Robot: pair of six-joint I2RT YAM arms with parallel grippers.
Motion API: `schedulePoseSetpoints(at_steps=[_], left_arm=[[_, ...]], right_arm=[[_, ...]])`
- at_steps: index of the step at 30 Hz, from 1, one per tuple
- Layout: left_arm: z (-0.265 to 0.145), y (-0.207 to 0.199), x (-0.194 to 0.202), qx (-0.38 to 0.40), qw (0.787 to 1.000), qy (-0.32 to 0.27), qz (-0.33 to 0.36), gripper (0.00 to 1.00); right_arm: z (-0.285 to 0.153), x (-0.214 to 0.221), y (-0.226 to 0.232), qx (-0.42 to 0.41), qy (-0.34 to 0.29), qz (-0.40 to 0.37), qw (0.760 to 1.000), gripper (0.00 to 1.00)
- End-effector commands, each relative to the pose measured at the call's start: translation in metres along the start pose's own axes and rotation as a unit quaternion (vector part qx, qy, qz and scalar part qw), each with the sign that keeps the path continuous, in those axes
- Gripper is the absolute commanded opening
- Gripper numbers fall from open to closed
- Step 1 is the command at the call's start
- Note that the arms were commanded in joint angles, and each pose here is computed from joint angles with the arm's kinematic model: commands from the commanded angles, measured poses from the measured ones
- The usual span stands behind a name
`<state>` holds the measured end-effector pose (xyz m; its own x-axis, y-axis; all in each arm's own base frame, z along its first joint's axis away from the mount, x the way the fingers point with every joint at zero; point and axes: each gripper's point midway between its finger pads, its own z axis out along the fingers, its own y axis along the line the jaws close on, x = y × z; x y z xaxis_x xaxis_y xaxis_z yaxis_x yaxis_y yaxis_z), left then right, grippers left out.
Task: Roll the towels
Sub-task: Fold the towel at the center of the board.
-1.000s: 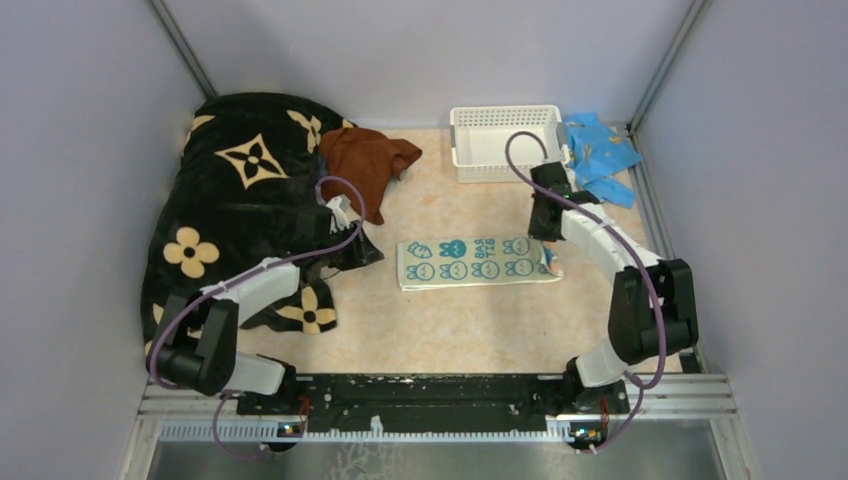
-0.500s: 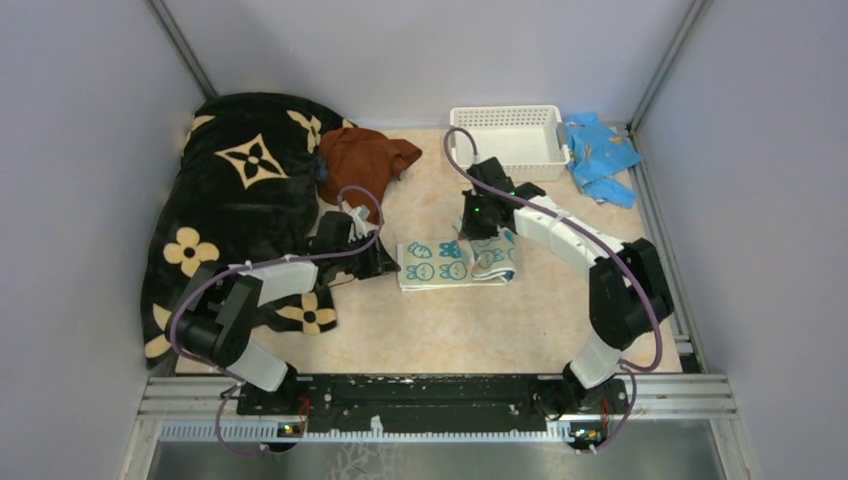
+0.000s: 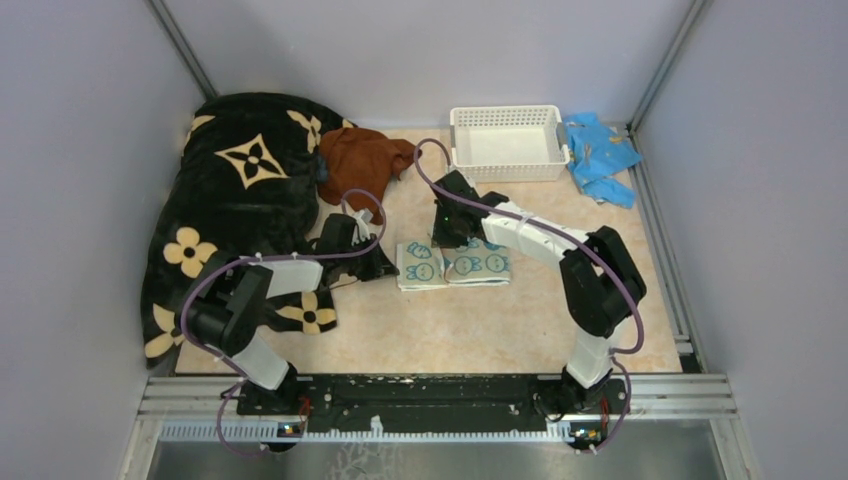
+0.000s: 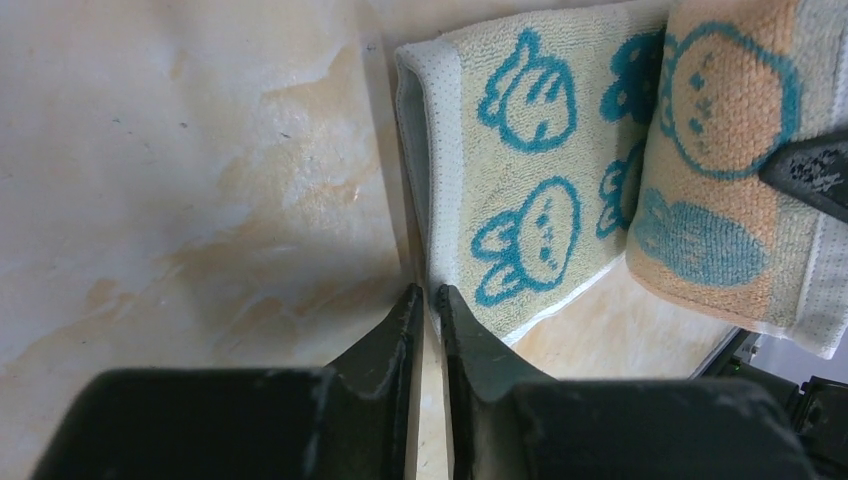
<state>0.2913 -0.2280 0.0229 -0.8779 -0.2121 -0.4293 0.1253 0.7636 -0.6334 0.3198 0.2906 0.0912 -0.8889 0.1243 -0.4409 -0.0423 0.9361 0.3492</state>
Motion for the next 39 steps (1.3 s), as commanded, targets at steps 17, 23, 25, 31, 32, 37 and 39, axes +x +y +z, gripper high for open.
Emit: schedulePoseSetpoints(at_steps=[17,23,25,31,32,37,39], left_arm=[[0.001,-0.002,0.008,0.004,1.0,0.006,0.009,0.14],[0.0,-0.001,0.008,0.003,1.0,0.005,0.008,0.15],[-0.001,-0.001,0.007,0.0,1.0,0.002,0.009,0.17],[-0.01,0.001,0.001,-0.016,1.0,-0.014,0.013,0.25],[-0.01,0.0,0.001,-0.017,1.0,-0.016,0.014,0.26],[-0.021,-0.004,-0.009,-0.029,0.999,-0.034,0.019,0.33],[-0.028,-0.013,-0.017,-0.029,0.998,-0.052,0.028,0.35]], right_arm=[[0.026,0.002,0.053,-0.038,-0.005,-0.016,0.999,0.0],[0.026,0.005,0.065,-0.056,0.003,-0.024,0.998,0.13],[0.02,0.004,0.072,-0.072,0.006,-0.033,0.997,0.17],[-0.017,-0.012,0.082,-0.128,-0.011,-0.059,0.99,0.41],[-0.024,-0.017,0.078,-0.134,-0.018,-0.057,0.989,0.42],[-0.055,-0.04,0.039,-0.18,-0.063,-0.039,0.981,0.44],[-0.059,-0.042,0.014,-0.189,-0.074,-0.028,0.979,0.46]])
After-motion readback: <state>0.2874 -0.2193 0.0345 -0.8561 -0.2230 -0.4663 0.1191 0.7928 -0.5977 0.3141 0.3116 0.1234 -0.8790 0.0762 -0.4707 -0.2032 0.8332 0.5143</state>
